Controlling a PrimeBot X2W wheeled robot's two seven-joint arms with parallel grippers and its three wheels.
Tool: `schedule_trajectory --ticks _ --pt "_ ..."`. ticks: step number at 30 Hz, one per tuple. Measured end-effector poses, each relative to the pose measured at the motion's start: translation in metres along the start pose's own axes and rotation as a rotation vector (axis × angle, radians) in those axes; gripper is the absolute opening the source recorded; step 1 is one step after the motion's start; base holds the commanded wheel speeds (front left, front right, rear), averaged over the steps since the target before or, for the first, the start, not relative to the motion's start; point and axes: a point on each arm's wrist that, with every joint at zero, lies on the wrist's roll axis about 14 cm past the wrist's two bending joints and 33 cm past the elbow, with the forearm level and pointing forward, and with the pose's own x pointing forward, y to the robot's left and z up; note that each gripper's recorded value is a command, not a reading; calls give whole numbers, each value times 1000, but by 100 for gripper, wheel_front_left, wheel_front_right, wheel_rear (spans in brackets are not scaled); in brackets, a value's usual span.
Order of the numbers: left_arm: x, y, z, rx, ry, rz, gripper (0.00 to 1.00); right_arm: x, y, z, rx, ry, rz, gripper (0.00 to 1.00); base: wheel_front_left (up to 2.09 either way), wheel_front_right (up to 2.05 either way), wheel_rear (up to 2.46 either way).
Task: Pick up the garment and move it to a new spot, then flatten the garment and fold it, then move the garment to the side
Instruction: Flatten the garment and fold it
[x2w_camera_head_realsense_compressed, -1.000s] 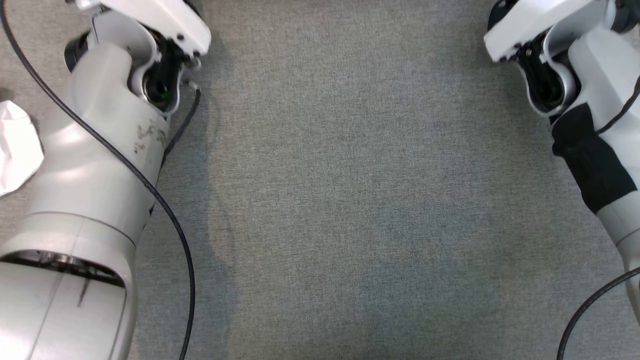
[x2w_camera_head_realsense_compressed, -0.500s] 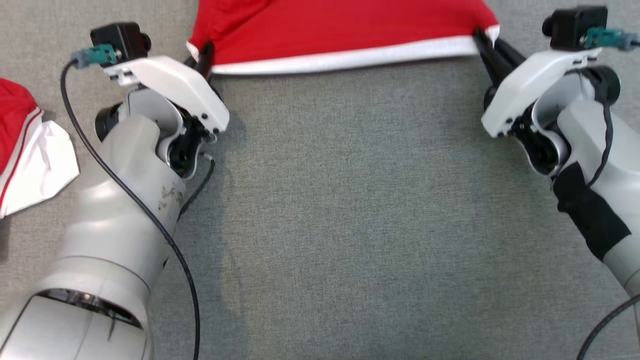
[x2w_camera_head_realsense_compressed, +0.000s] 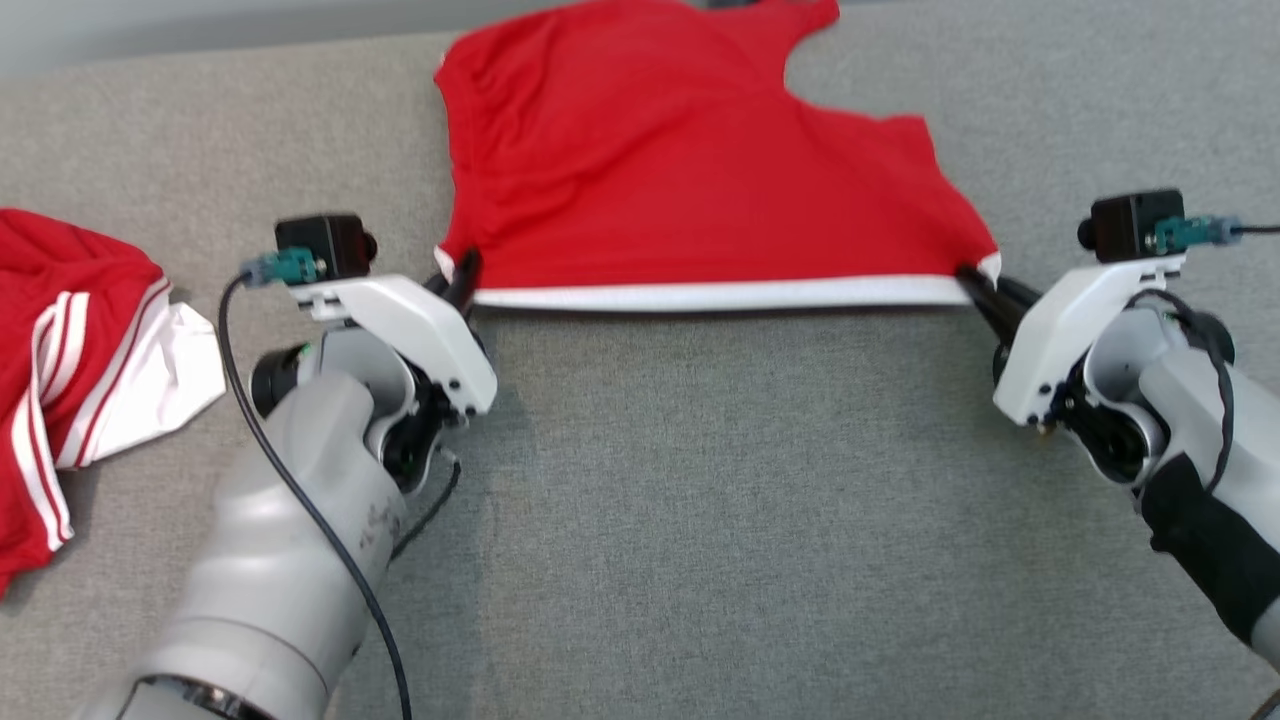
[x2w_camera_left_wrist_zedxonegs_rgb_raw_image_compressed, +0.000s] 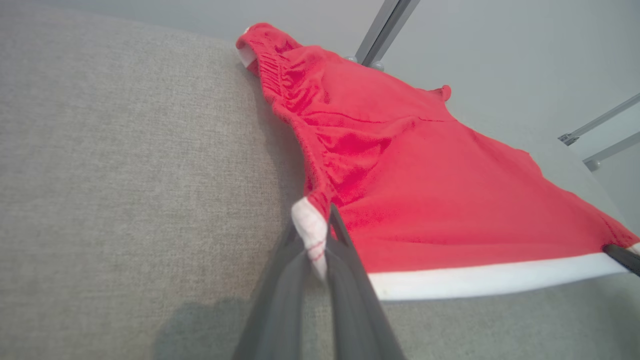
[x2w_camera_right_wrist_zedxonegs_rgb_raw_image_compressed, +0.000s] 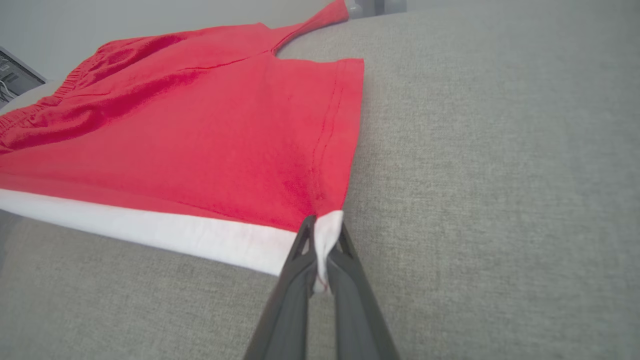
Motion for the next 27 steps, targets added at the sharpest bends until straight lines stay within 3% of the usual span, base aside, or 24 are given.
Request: schedule_trajectory --ticks 27 --pt "-113 -32 -89 -55 41 -96 0 -129 28 -70 166 192 104 0 0 0 0"
